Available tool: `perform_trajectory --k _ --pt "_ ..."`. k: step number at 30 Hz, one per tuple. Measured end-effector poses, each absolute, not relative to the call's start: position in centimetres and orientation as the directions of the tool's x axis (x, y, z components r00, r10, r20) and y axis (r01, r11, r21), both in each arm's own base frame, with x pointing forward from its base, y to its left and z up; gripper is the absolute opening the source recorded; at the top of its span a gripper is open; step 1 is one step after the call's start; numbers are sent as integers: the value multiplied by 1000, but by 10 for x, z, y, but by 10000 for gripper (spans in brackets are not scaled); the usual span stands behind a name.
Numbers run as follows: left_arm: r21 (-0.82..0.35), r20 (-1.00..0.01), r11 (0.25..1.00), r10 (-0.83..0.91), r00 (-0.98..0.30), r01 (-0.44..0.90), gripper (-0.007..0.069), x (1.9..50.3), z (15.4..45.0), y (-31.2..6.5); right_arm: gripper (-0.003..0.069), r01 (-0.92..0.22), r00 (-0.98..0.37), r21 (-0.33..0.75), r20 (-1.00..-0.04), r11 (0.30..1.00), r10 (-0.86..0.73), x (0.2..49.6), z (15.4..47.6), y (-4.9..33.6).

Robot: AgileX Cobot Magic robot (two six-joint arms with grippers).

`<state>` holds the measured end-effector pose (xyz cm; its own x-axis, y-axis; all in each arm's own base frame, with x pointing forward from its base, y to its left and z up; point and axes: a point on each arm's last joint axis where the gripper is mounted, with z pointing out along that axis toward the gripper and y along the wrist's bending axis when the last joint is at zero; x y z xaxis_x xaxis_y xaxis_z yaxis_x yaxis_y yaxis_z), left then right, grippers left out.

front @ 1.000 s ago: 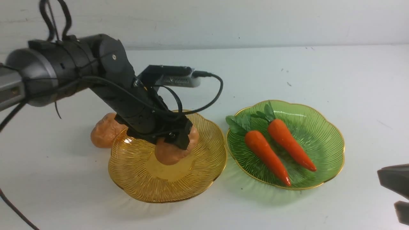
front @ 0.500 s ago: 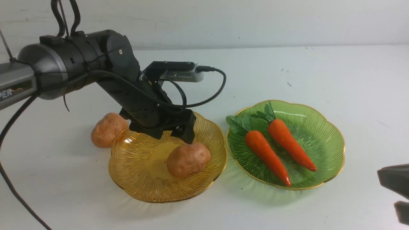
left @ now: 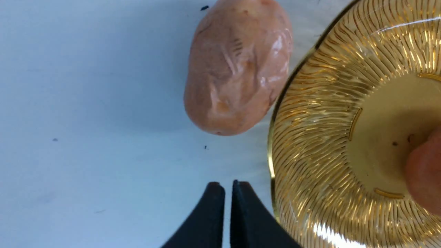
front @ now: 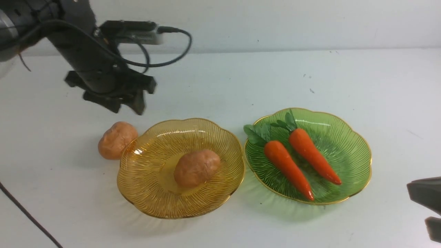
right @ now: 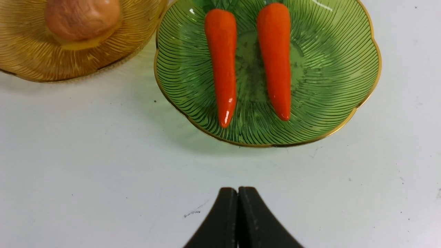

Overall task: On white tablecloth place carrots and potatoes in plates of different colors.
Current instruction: 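Put the potatoes from the left side into the left plate with the left gripper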

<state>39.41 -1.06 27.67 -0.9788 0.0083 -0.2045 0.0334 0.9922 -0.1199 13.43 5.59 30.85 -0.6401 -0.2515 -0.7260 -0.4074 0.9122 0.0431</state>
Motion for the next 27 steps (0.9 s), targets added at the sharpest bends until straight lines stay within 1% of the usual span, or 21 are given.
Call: perform_trajectory --k 1,3,6,9,11,14,17,22,24,27 --pt "-134 -184 991 5 -983 30 34 398 268 -12 -15 -407 -639 42 -727 912 -252 134 309 56" --pt "-149 -177 988 1 -984 28 90 404 255 -15 -15 -407 -639 42 -727 912 -251 134 309 56" --pt "-153 -237 988 -10 -972 27 254 416 245 -17 -15 -407 -638 41 -727 912 -252 134 309 56" --pt "-140 -315 990 -17 -949 28 441 427 240 -15 -15 -407 -638 41 -727 912 -252 134 309 56" --pt "-137 -334 990 -20 -943 27 518 431 237 -15 -15 -407 -638 41 -727 912 -252 134 309 56" --pt "-137 -332 990 -24 -943 23 609 435 227 -15 -15 -407 -638 40 -727 912 -253 134 309 56" --pt "-138 -303 990 -24 -953 19 655 438 214 -15 -15 -407 -638 40 -727 912 -253 134 309 56" --pt "-139 -247 990 -22 -969 13 669 442 191 -15 -15 -407 -635 31 -728 913 -259 135 309 55" --pt "-140 -233 990 -24 -972 9 650 443 183 -15 -15 -407 -633 25 -728 913 -263 135 309 55" --pt "-141 -224 990 -31 -974 1 582 444 179 -15 -15 -407 -632 22 -729 913 -264 135 309 55"
